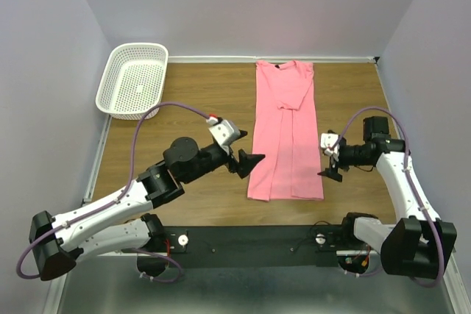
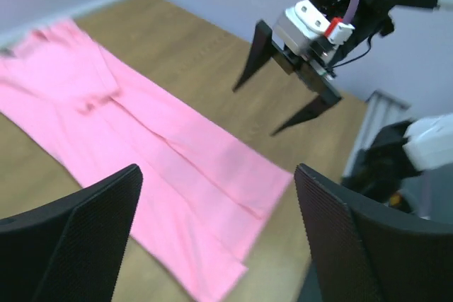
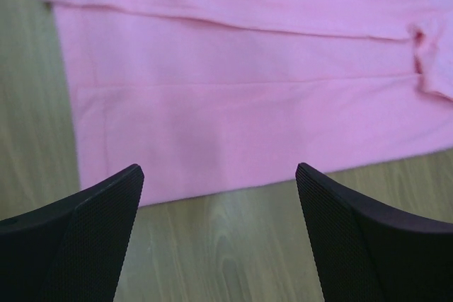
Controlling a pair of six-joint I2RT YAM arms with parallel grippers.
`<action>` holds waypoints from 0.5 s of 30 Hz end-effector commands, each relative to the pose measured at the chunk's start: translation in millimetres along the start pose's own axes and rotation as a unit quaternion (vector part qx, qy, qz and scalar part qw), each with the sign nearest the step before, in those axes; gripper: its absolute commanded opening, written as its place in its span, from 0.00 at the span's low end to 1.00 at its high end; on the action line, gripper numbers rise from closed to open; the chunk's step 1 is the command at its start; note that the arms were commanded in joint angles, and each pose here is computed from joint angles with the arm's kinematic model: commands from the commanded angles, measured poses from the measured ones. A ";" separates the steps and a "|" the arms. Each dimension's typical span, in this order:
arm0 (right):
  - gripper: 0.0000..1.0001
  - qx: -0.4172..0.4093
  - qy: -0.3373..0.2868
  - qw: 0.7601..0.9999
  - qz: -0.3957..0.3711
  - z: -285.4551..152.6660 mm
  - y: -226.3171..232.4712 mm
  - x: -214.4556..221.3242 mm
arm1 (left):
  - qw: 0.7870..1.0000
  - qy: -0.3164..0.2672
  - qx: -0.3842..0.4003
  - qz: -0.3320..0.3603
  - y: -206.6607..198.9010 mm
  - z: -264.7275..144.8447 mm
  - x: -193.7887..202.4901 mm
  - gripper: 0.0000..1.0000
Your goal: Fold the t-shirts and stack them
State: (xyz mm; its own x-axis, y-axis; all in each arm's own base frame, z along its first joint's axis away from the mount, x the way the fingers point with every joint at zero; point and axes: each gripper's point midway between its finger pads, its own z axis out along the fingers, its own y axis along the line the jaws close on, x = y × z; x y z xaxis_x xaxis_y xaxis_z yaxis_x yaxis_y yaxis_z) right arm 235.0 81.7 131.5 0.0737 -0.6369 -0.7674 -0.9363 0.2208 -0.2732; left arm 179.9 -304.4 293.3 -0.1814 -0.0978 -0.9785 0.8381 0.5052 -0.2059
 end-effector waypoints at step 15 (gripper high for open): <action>0.82 -0.169 0.092 0.976 -0.099 51.7 110.3 47.4 | 0.853 0.247 0.162 0.430 -19.7 -0.5 216.8 0.76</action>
State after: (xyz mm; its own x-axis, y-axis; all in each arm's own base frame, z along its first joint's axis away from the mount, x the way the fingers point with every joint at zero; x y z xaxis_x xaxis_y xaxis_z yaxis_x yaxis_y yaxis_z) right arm 140.1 118.2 47.1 0.2508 -0.7327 -0.6327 -0.9680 -0.1892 -0.1646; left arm 110.6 -321.8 77.9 0.3568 0.6122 -0.7056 0.9083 -0.0509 0.4151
